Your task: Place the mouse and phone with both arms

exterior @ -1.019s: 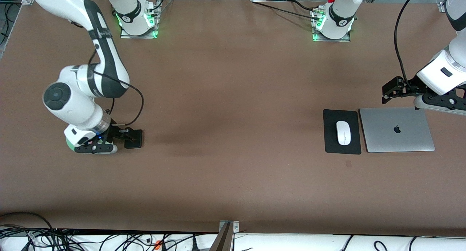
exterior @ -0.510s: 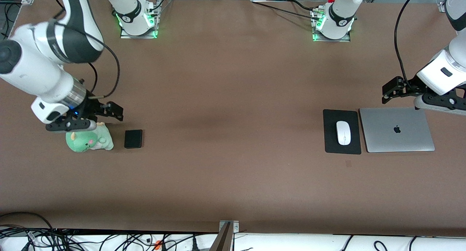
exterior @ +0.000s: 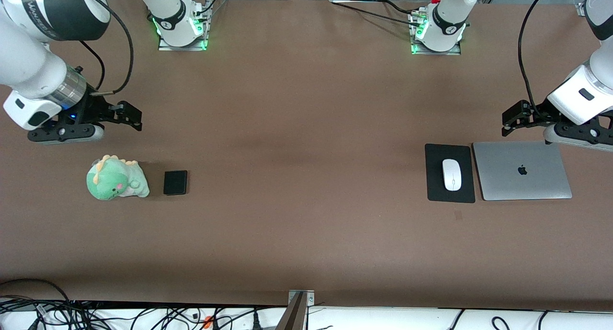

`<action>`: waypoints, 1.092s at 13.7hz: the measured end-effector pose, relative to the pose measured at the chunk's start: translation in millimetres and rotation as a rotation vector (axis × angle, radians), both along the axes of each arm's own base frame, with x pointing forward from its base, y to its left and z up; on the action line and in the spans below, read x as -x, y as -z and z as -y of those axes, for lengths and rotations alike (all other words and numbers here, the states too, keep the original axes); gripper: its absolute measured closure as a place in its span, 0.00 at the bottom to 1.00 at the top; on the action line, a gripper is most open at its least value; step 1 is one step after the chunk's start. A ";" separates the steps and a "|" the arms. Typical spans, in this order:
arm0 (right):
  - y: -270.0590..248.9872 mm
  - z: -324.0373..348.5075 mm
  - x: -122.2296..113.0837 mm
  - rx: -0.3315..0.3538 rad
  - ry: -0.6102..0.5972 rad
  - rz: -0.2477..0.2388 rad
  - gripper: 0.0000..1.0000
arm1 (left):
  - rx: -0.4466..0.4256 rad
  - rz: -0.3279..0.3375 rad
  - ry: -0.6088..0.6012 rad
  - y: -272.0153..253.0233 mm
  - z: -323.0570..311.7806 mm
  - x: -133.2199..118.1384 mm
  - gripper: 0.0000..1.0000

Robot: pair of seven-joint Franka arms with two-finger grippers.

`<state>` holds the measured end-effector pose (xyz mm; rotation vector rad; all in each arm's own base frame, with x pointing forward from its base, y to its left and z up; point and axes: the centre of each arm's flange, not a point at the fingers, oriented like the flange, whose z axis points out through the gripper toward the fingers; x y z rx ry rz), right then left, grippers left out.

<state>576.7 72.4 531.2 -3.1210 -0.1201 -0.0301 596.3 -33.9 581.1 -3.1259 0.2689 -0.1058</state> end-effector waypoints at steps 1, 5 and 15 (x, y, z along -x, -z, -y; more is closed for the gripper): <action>-2.6 5.6 1.7 0.001 0.007 -0.004 0.00 | 0.000 0.000 0.000 0.0 0.1 0.0 0.00; -24.2 35.7 15.4 0.022 0.043 -0.019 0.00 | 0.000 0.001 0.000 -0.4 0.2 0.0 0.00; -69.7 75.3 33.0 0.031 0.106 -0.023 0.00 | 0.001 0.012 0.001 -5.6 0.4 -0.6 0.00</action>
